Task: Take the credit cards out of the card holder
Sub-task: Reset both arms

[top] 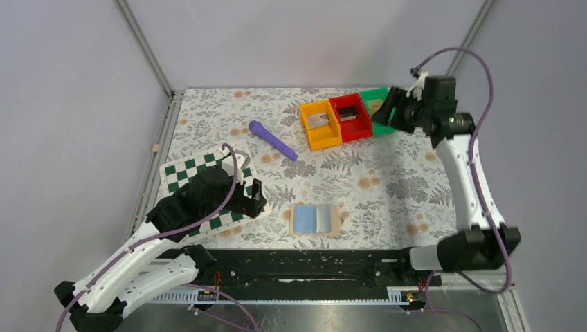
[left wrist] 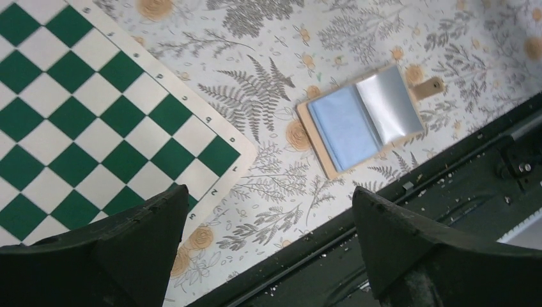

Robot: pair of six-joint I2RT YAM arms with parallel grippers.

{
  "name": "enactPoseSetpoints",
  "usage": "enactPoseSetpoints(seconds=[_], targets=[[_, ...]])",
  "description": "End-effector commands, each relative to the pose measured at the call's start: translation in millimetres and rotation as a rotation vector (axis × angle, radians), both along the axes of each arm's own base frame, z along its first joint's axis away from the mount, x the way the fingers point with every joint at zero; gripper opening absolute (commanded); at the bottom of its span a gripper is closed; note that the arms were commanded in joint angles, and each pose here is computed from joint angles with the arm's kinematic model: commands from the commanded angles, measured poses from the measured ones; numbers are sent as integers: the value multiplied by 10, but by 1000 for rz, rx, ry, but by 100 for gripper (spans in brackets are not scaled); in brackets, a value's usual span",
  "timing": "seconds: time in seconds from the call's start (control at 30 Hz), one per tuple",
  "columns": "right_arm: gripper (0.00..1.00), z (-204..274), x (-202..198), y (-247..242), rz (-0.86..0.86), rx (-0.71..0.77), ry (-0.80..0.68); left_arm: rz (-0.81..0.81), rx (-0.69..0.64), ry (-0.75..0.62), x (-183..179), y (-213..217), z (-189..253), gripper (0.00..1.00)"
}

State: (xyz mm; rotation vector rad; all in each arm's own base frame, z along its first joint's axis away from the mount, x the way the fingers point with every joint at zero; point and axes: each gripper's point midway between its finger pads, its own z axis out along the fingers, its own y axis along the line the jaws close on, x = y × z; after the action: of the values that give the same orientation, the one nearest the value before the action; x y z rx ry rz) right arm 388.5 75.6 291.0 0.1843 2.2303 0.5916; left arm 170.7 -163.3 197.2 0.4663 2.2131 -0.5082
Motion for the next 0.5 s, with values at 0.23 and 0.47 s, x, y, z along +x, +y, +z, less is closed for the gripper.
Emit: enactPoseSetpoints(seconds=[0.23,0.47], targets=[[99,-363,-1845,391,71,35,-42,64,-126,-164,38,123,459,99],[99,-524,-2383,300,65,91,-66,81,-185,-222,-5,194,597,99]])
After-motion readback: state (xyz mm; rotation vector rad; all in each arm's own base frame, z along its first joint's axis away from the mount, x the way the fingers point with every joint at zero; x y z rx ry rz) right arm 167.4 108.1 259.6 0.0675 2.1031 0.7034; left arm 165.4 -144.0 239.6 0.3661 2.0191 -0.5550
